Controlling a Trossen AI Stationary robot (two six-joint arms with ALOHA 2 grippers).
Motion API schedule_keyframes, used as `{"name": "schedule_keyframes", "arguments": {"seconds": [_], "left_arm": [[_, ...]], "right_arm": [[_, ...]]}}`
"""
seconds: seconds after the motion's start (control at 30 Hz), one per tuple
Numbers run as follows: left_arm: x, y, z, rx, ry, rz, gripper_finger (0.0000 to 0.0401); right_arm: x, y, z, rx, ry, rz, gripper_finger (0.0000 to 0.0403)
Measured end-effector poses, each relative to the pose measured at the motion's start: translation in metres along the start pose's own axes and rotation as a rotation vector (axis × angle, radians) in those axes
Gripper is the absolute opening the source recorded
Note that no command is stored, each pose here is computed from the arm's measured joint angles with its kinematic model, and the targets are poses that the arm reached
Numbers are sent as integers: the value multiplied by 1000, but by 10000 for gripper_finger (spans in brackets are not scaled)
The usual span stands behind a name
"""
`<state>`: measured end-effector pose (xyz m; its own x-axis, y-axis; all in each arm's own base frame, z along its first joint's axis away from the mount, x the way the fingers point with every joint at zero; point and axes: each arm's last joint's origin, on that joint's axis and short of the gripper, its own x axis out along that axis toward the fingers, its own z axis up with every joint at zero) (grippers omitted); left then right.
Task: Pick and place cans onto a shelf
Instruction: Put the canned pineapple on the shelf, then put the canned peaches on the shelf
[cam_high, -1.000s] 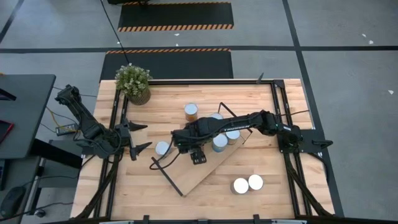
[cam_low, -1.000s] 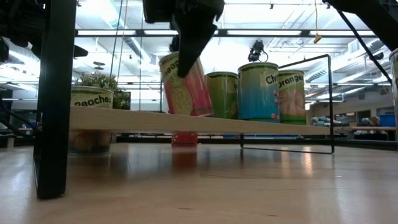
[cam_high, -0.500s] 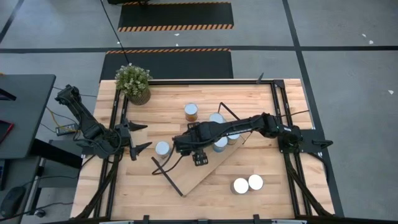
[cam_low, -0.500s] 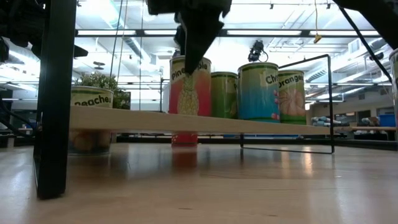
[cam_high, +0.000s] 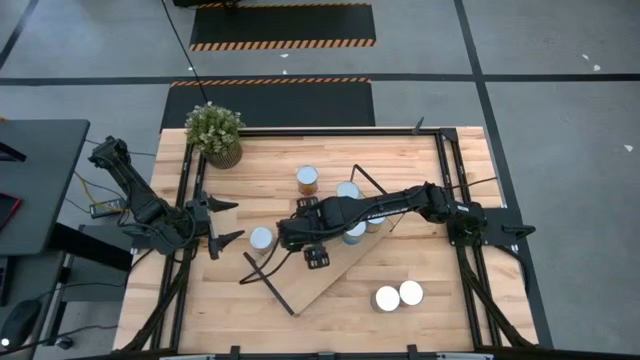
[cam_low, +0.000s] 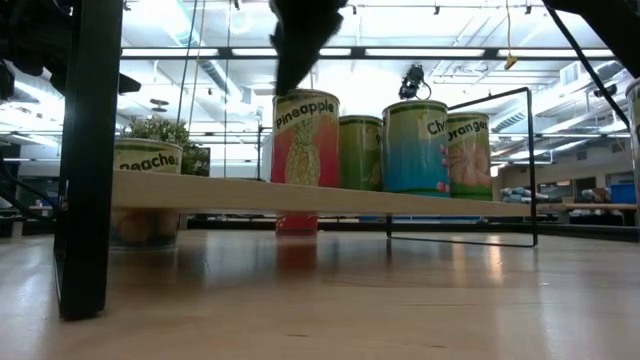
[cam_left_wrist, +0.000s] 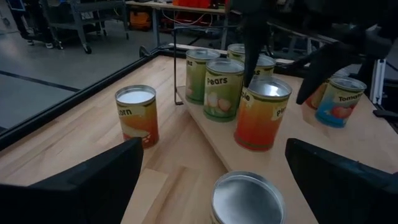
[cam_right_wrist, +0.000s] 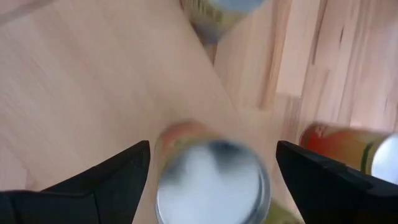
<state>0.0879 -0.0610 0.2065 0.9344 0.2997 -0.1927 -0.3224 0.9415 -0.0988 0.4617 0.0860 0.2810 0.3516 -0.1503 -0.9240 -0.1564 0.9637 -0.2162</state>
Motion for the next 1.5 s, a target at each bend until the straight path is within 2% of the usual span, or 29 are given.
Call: {"name": "schedule_keyframes", "arguments": {"seconds": [0.17, 0.27, 0.37, 0.5, 0.7, 1.0, 1.17, 1.37, 1.5], "left_arm": [[0, 0, 0, 0, 0, 0, 400], [0, 0, 0, 0, 0, 0, 400], [0, 0, 0, 0, 0, 0, 400], [0, 0, 0, 0, 0, 0, 400], [0, 0, 0, 0, 0, 0, 400], [0, 0, 0, -1, 0, 0, 400], [0, 0, 0, -2, 0, -1, 400], [0, 0, 0, -5, 0, 0, 400], [0, 0, 0, -15, 0, -1, 400]], "right_arm": [[0, -2, 11, -23, -110, -13, 356], [1, -12, 14, -7, -143, -66, 356], [4, -27, 13, 22, -130, -112, 356], [7, -44, 10, 60, -115, -111, 356], [10, -51, 0, 79, -24, -82, 356], [6, -29, -10, 60, 91, -39, 356], [3, -18, -11, 26, 111, -76, 356], [2, -16, -7, 14, 76, -133, 356], [2, -17, 4, 3, -37, -130, 356]]}}
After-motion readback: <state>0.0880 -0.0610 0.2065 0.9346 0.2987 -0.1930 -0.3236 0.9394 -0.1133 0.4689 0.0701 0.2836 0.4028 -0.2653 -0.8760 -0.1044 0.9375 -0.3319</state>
